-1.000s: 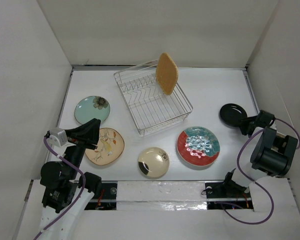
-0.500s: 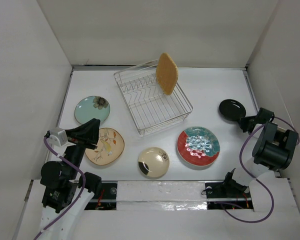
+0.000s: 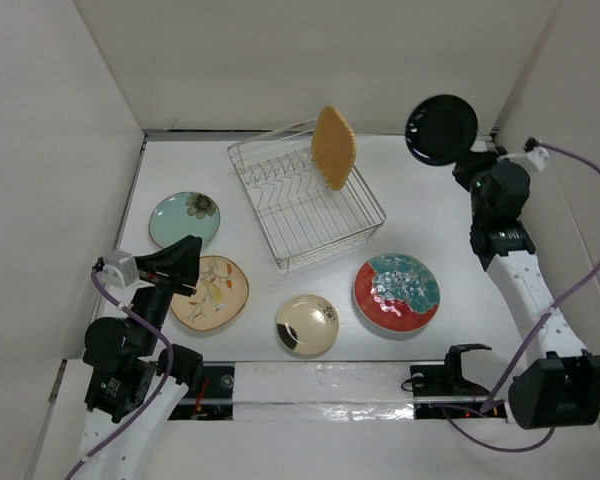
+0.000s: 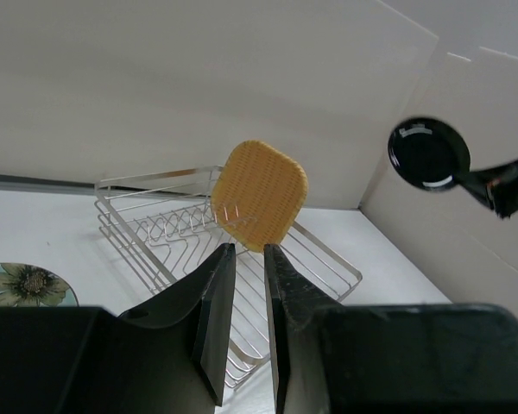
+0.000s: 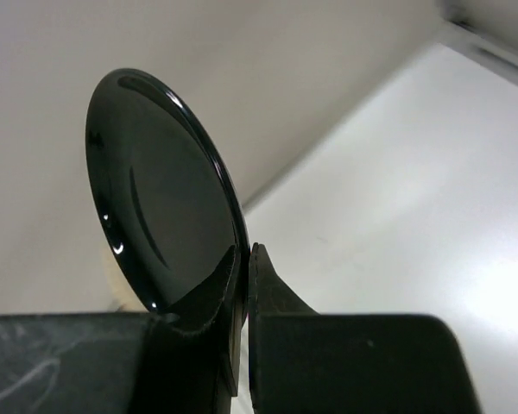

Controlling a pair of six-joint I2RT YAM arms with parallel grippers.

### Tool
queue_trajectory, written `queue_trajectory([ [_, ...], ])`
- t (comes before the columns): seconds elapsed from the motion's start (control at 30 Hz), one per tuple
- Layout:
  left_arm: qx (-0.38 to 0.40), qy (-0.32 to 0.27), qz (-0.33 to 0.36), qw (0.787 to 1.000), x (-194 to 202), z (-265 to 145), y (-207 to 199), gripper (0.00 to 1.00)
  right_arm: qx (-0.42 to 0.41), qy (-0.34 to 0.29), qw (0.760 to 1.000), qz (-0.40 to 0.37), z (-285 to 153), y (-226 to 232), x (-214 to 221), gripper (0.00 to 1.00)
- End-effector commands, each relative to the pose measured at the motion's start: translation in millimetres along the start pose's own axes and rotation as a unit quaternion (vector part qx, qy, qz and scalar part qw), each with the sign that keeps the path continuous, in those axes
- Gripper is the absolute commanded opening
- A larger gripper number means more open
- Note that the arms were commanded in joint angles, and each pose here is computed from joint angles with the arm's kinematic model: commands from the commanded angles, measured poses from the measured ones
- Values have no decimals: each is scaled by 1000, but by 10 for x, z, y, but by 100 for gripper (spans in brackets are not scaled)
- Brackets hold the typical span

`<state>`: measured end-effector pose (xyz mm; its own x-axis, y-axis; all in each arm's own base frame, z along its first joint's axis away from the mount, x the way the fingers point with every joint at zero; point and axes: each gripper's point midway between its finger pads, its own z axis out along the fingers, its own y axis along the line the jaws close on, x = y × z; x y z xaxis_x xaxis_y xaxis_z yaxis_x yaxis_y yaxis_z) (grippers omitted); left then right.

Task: Load the plates into the dish rack

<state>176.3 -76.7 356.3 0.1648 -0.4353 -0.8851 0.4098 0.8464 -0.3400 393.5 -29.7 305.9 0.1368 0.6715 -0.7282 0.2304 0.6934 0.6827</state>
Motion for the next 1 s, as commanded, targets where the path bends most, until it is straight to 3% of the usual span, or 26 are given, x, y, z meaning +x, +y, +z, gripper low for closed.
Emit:
queue_trajectory([
  [0.0,14,-14,4,1000,-109,31,-71,17,-29,-17,989,-144,-37,784,-35,0],
  [0.07,21,-9,5,1000,-85,35,-93,17,-28,-17,982,-186,-26,1077,54,0],
  [0.1,21,-9,5,1000,-84,35,-93,17,-52,-8,972,-229,-27,1438,216,0],
  [0.27,22,-7,6,1000,-80,36,-94,17,-26,24,927,-374,151,1959,725,0],
  [0.33,21,-5,5,1000,-69,44,-91,17,-10,14,910,-415,200,2167,679,0],
  [0.37,21,-4,5,1000,-64,47,-92,17,-2,28,895,-446,302,2169,993,0],
  [0.4,22,-2,5,1000,-55,52,-95,17,20,19,880,-474,334,2169,1002,0],
  [0.5,19,2,6,1000,-32,65,-81,17,46,4,858,-511,480,2291,1185,0],
  [0.57,19,3,6,1000,-28,68,-80,17,46,-8,860,-508,509,2443,1196,0],
  [0.7,18,6,7,1000,-13,82,-77,17,53,-8,840,-540,666,2440,1537,0],
  [0.97,18,13,8,1000,19,111,-73,17,25,24,831,-555,790,2245,2095,0],
])
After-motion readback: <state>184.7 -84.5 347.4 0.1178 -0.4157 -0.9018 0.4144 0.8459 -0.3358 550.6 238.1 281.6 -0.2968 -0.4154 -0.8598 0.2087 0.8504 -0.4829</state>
